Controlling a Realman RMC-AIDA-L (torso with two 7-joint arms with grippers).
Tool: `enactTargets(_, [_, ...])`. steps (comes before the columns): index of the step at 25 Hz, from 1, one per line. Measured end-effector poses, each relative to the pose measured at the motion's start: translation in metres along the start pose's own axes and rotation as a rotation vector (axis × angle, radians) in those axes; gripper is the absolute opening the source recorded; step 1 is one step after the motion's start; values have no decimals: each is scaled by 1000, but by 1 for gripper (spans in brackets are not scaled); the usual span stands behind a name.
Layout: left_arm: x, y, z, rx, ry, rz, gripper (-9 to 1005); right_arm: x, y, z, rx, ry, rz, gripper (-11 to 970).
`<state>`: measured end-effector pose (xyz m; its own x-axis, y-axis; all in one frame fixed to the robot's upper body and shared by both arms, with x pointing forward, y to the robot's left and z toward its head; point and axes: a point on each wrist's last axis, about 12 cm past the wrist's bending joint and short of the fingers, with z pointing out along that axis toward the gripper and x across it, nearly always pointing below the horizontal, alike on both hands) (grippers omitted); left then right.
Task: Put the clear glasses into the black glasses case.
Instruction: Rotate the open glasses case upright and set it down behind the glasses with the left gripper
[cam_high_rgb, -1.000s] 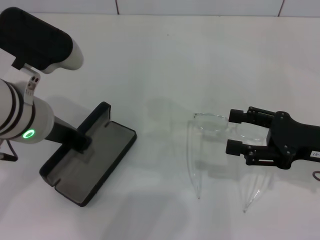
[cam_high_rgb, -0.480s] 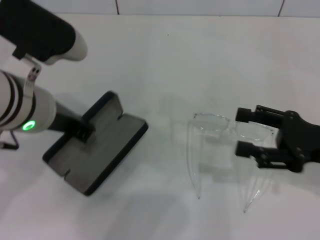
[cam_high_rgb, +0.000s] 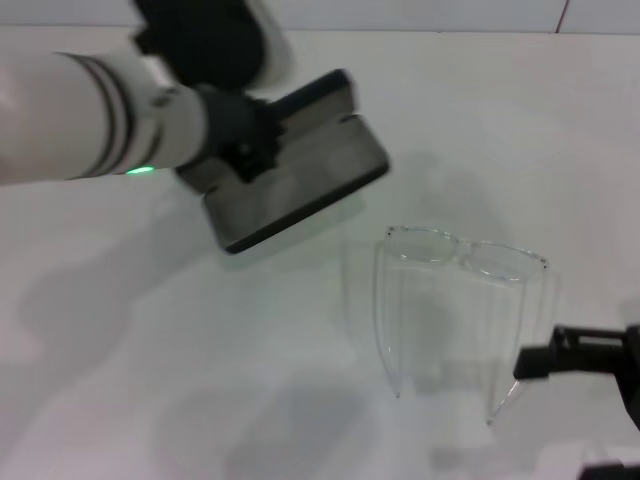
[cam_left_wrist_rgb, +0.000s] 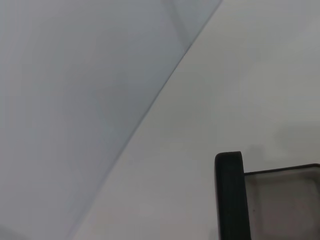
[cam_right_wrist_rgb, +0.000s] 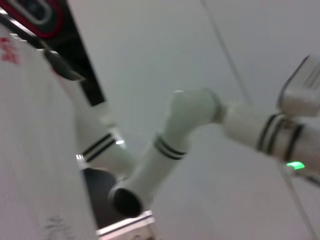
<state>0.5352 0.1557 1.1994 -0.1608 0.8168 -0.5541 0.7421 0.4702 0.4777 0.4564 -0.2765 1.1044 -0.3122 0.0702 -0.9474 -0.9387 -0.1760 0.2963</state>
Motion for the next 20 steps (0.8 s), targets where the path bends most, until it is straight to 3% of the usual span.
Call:
enactTargets(4, [-13, -16, 20, -11, -88, 259, 218, 7, 6, -2, 0, -13, 35, 838])
enactTargets(8, [-19, -31, 42, -56, -177, 435, 226, 10, 10, -4, 12, -22, 44, 838])
enactTargets(14, [-23, -48, 66, -49, -214, 536, 237, 14, 15, -10, 59, -50, 48, 838])
enactTargets(20, [-14, -51, 83, -29, -182, 547, 249, 14, 15, -12, 74, -57, 46, 838])
